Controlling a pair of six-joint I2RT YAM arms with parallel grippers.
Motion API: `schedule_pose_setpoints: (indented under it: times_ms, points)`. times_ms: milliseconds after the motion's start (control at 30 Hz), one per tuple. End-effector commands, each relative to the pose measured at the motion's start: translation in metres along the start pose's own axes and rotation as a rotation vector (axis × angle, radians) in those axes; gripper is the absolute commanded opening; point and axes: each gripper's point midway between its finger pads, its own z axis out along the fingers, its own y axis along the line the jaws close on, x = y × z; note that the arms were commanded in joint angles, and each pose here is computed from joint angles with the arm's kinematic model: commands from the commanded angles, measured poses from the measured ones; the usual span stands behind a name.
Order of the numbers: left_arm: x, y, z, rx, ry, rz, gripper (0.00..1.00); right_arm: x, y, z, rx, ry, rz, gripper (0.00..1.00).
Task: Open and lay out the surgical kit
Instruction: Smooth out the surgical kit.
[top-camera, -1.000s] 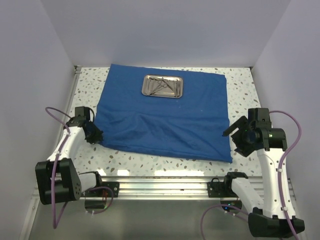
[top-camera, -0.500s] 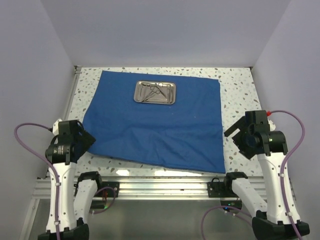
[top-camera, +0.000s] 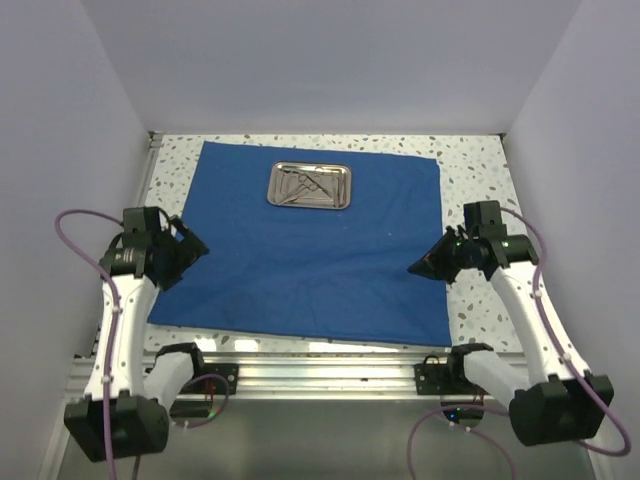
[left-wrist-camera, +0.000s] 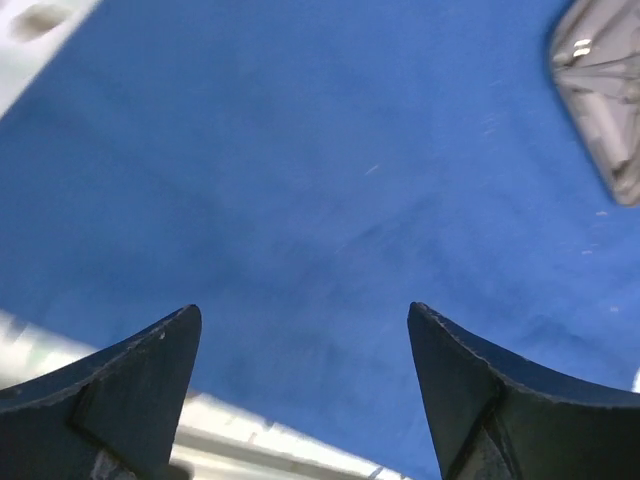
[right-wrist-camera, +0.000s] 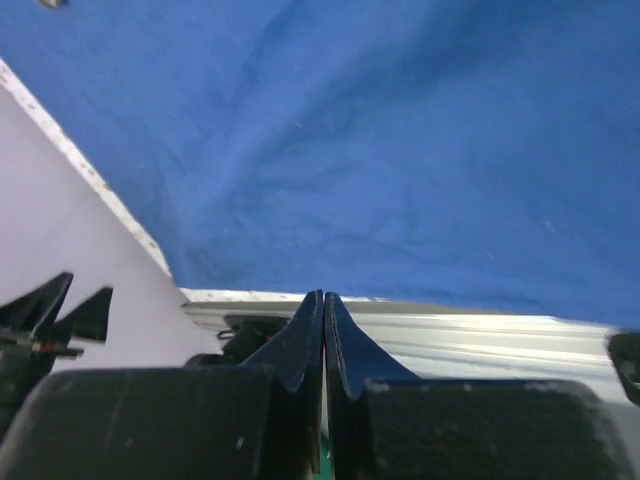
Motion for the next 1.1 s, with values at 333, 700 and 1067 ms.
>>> schedule_pose_setpoints:
  times_ms: [333, 700, 1067]
  points:
    - [-0.049, -0.177, 0.132, 0.353, 0.115, 0.316, 0.80, -0.066, 0.088, 0.114, -0.171, 0.114, -0.100, 0.00]
    - [-0.098, -0.182, 0.204, 0.301, 0.112, 0.337, 0.71, -0.160, 0.071, 0.194, 0.076, 0.061, -0.194, 0.00]
    - [-0.139, -0.145, 0.251, 0.125, 0.109, 0.337, 0.75, -0.277, 0.037, 0.170, 0.426, -0.184, -0.311, 0.00]
